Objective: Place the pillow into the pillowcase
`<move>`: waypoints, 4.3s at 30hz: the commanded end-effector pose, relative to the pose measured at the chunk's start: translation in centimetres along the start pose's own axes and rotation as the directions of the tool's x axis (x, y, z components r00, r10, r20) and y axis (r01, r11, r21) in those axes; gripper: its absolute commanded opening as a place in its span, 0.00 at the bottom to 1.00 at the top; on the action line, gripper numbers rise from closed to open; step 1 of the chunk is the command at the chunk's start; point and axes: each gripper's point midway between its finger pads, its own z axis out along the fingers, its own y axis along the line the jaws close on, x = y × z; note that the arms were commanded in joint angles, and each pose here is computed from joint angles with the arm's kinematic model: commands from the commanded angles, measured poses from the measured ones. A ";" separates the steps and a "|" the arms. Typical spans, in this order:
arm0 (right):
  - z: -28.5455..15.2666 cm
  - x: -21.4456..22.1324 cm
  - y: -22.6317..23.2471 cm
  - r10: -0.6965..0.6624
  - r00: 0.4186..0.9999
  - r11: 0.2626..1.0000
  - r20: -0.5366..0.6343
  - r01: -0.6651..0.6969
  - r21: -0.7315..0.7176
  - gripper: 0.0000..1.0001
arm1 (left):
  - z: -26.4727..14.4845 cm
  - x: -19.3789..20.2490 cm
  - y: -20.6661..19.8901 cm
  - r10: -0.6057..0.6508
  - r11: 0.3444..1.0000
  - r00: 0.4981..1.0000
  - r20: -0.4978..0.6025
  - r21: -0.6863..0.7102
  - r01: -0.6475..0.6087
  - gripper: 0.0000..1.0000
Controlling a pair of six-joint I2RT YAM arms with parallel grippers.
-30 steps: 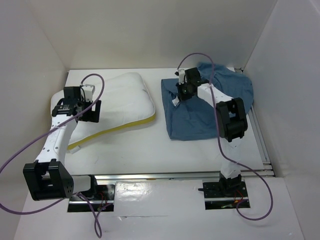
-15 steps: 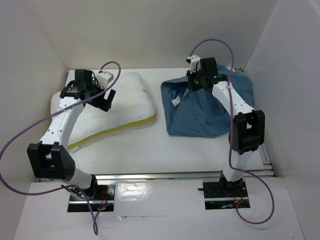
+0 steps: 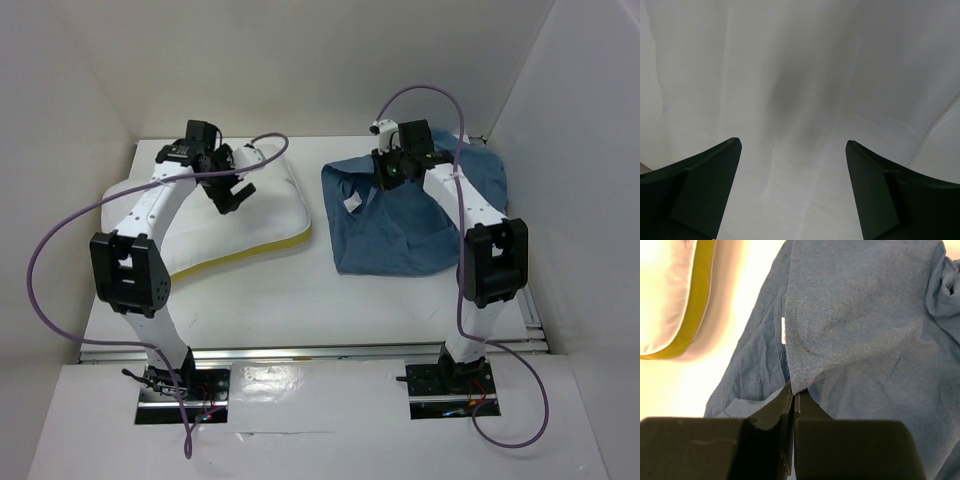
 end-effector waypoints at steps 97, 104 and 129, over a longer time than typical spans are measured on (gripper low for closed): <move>-14.4 0.7 7.8 -0.084 0.994 0.961 0.075 0.101 -0.258 0.00 | -0.1 -15.9 -25.0 0.182 0.858 0.921 0.345 0.402 -0.320 0.00; -15.4 5.3 8.3 -0.118 0.993 0.963 0.008 0.116 -0.243 0.00 | 1.3 -17.4 -22.7 0.178 0.909 0.919 0.352 0.300 -0.291 0.00; -17.5 8.1 11.1 -0.158 0.985 0.911 -0.073 0.117 -0.396 0.00 | 2.6 -17.8 -10.1 -0.400 0.915 0.874 0.276 0.173 0.364 0.00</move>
